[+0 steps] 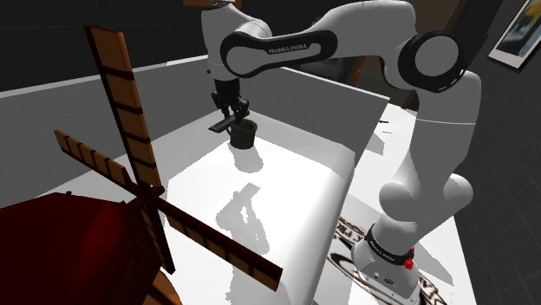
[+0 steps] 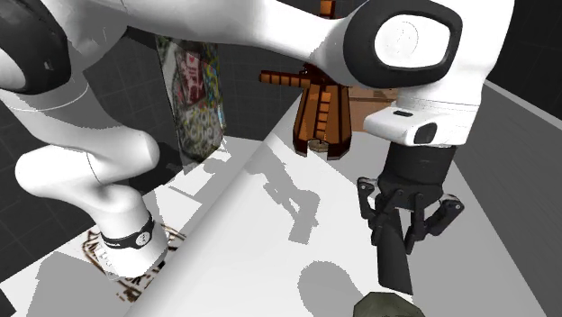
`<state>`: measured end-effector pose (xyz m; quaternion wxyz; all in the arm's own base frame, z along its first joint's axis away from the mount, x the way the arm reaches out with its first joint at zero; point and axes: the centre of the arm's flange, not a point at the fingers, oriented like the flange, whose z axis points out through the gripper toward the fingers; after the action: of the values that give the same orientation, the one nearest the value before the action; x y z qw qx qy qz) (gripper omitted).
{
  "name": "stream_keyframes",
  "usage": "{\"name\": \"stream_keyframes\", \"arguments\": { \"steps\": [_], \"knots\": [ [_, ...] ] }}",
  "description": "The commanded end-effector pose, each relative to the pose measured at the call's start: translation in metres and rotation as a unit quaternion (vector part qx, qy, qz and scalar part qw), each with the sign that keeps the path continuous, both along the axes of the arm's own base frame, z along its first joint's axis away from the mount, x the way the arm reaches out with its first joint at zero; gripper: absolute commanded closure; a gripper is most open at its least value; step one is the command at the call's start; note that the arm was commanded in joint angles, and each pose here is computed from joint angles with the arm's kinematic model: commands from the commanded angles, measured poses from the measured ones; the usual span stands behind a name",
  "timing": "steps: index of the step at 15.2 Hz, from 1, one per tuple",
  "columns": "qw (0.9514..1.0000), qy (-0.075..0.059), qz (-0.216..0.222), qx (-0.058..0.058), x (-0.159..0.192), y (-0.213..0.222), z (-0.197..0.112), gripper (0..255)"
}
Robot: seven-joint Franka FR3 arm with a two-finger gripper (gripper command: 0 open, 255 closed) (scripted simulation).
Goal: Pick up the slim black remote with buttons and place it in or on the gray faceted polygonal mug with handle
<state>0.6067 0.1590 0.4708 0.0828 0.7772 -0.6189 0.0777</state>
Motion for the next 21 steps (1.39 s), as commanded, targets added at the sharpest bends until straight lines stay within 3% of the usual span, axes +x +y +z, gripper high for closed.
{"name": "stream_keyframes", "arguments": {
  "steps": [1, 8, 21],
  "knots": [
    [1.0, 0.0, 0.001, 0.0, 0.012, -0.025, 0.0, 255],
    [1.0, 0.0, 0.001, 0.0, 0.055, -0.099, -0.003, 255],
    [1.0, 0.0, 0.001, 0.0, 0.055, -0.099, -0.06, 255]
  ]
}}
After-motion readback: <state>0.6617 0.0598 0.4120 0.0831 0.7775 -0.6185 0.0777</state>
